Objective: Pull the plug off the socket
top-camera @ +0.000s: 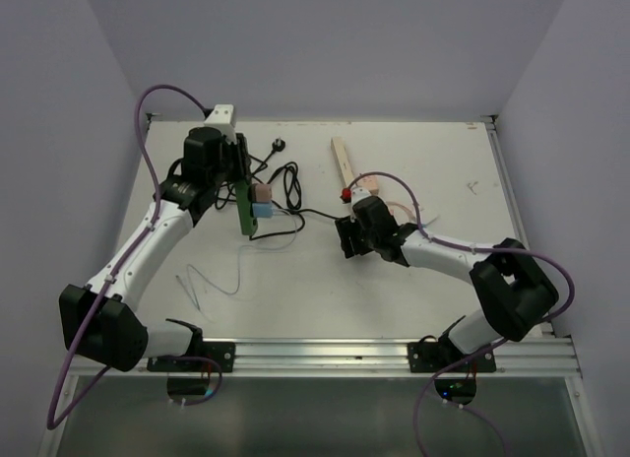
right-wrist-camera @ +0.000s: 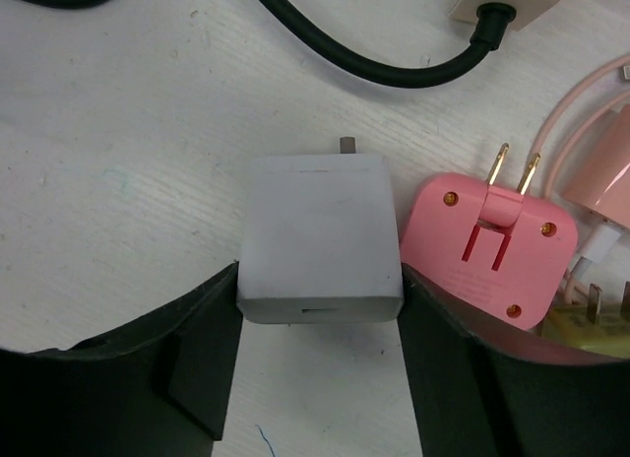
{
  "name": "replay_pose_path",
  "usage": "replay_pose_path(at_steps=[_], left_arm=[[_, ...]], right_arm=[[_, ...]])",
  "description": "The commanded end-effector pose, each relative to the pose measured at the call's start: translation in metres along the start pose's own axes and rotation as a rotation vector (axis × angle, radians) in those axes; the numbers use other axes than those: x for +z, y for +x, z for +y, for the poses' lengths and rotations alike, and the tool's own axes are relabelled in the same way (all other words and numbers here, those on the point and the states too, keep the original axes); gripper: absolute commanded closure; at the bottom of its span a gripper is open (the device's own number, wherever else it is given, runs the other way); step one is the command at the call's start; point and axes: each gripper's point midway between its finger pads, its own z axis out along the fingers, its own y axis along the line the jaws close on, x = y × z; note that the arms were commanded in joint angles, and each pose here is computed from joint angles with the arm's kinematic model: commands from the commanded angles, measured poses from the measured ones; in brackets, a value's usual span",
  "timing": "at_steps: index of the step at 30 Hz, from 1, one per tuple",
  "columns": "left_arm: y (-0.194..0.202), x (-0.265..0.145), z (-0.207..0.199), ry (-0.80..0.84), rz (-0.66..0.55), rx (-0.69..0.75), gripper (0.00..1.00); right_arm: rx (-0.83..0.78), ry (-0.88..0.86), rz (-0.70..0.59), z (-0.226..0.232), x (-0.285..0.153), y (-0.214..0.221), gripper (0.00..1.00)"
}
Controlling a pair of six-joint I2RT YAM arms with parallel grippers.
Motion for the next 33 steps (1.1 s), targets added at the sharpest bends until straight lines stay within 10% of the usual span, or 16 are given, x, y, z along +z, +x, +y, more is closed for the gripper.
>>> replay_pose_path(at_steps=[1,8,23,33], left_arm=[[-0.045,-0.013,-0.019,0.092,-0.161,-0.062,1.0],[-0.045,-0.012,-0.025,0.123,-0.159,-0.059,1.0],[-0.044,-0.027,-0.059,0.334,-0.175,-0.024,1.0],[-0.046,-0.036,-0.069,0.398,-0.199,-0.013,1.0]], right_arm=[[0.024,0.021,-0.041,-0.003,0.0,-0.005,0.31],[0.027,-0.025,-0.063,0.005,-0.021,-0.021,0.14],[-0.016,-0.535,-0.289,0.112,-0.089,-0.17,0.16],[0.074,-0.698,-0.226,0.149,-0.07,-0.188,0.24]])
